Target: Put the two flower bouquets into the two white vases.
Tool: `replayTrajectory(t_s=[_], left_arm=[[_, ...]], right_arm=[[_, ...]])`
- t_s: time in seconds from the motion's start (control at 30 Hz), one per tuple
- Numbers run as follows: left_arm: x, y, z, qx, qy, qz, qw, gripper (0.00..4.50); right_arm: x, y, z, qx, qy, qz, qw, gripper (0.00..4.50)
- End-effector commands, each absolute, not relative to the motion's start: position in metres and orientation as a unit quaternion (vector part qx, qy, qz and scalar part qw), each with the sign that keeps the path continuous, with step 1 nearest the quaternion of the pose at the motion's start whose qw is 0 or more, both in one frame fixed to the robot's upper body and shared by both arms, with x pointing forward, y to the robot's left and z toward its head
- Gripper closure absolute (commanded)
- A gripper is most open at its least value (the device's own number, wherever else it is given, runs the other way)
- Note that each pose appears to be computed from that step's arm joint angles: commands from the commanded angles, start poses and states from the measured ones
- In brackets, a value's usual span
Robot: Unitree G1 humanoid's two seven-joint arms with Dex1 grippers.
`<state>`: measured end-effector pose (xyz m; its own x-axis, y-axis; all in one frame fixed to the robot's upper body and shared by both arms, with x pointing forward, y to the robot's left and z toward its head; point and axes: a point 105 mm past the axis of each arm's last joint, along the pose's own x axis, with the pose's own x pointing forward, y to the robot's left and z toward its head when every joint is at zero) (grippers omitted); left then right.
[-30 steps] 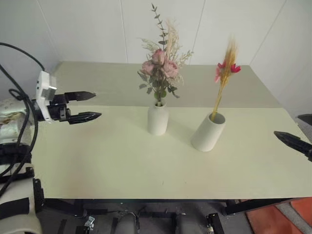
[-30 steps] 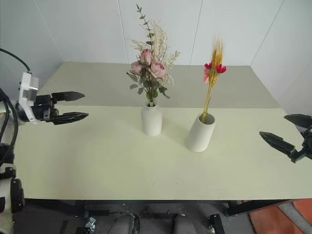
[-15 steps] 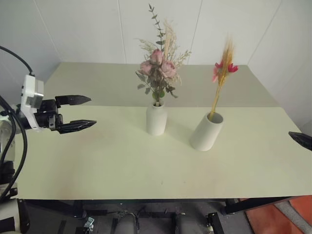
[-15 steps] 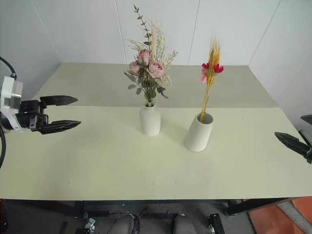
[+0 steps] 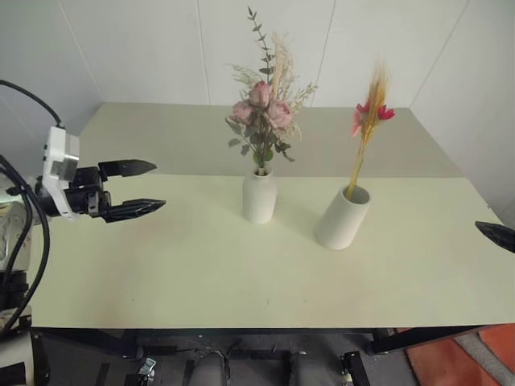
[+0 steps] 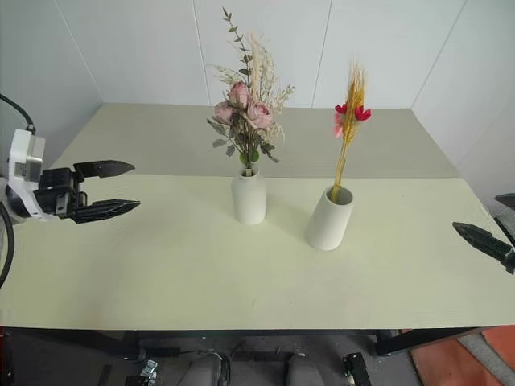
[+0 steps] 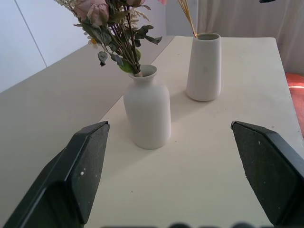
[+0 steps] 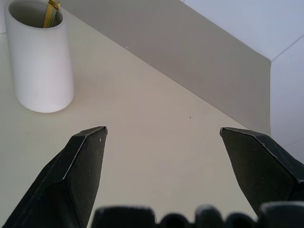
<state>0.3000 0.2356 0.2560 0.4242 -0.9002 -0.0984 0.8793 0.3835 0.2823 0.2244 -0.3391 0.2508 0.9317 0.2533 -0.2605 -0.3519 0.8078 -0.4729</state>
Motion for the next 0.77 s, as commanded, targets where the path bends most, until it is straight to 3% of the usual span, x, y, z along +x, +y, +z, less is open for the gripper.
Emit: replayTrajectory(t_s=[0.03,0.77], left_arm=[[0.2991,0.2328,0.2671,0.160,-0.057,-0.536,0.827,0.03],[0.3034,0.2265,0.2702,0.161,-0.066,-0.547,0.819,0.03]], right_arm=[[0.2192,-0.3402,0.2615,-0.279,0.077,0.145,0.946,0.00],[0.2216,-0.3363,0.2601,-0.277,0.071,0.149,0.947,0.00]])
